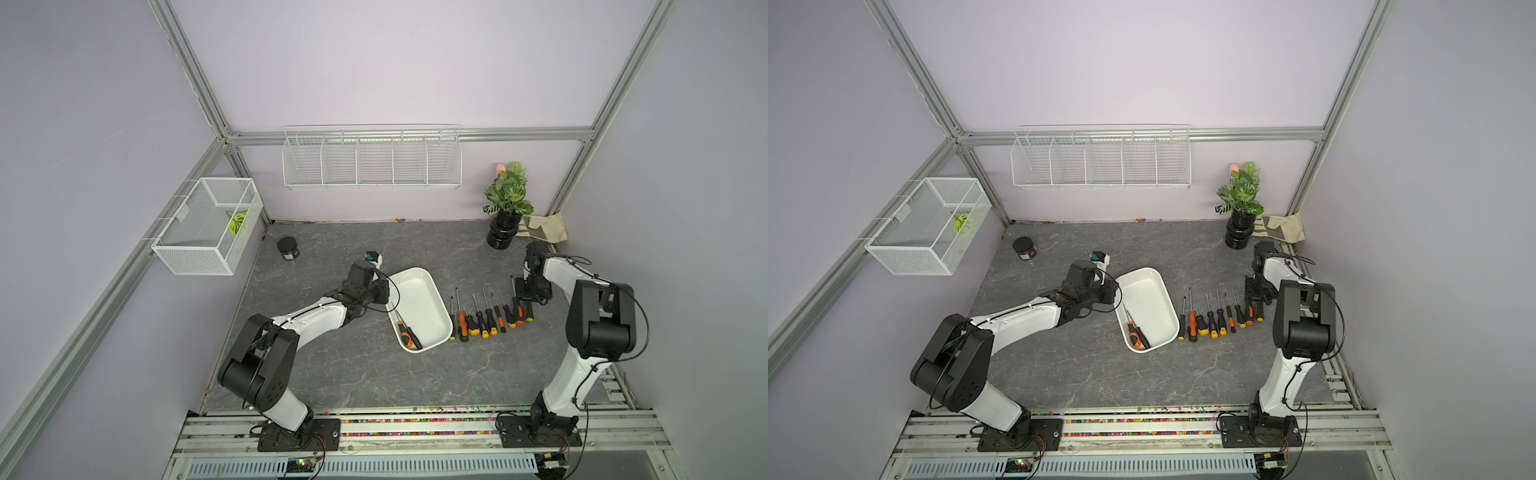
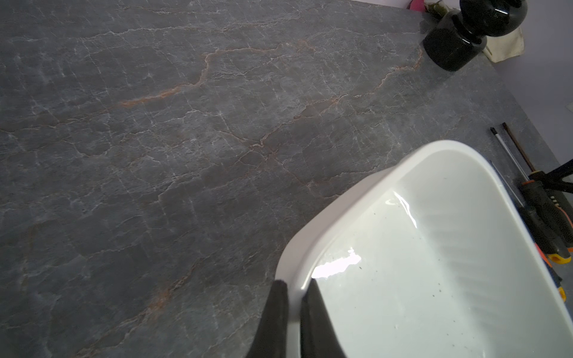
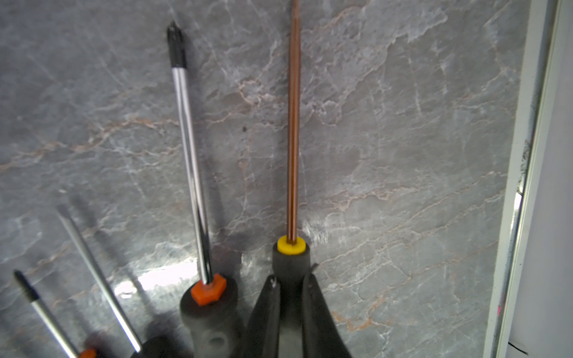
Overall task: Take out the screwdriver from the storage box
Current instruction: Place the screwdriver at the center of the board.
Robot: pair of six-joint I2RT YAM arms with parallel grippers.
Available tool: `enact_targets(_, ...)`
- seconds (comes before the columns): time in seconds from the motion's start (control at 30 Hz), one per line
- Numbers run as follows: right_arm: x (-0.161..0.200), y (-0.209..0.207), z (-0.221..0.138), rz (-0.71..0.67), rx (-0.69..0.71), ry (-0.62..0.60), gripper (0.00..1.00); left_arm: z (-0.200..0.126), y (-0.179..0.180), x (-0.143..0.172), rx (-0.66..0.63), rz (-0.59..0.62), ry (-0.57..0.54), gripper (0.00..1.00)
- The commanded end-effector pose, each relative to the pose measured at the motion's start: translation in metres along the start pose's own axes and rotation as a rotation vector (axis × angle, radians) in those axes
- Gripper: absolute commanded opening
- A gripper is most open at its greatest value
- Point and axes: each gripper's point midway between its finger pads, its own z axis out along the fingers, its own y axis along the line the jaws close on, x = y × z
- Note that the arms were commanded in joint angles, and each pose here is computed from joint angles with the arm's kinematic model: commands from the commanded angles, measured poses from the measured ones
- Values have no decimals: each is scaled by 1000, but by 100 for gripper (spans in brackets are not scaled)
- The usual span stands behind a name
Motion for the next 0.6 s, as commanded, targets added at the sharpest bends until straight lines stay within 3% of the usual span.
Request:
enact_targets(0.0,2,5,1,6,-35,20,19,-4,-4,-14,8,22,-31,0)
enact_targets(0.57,-7,7,-35,7,-35,-81,34,-3,-3,-10,7,15,-19,0)
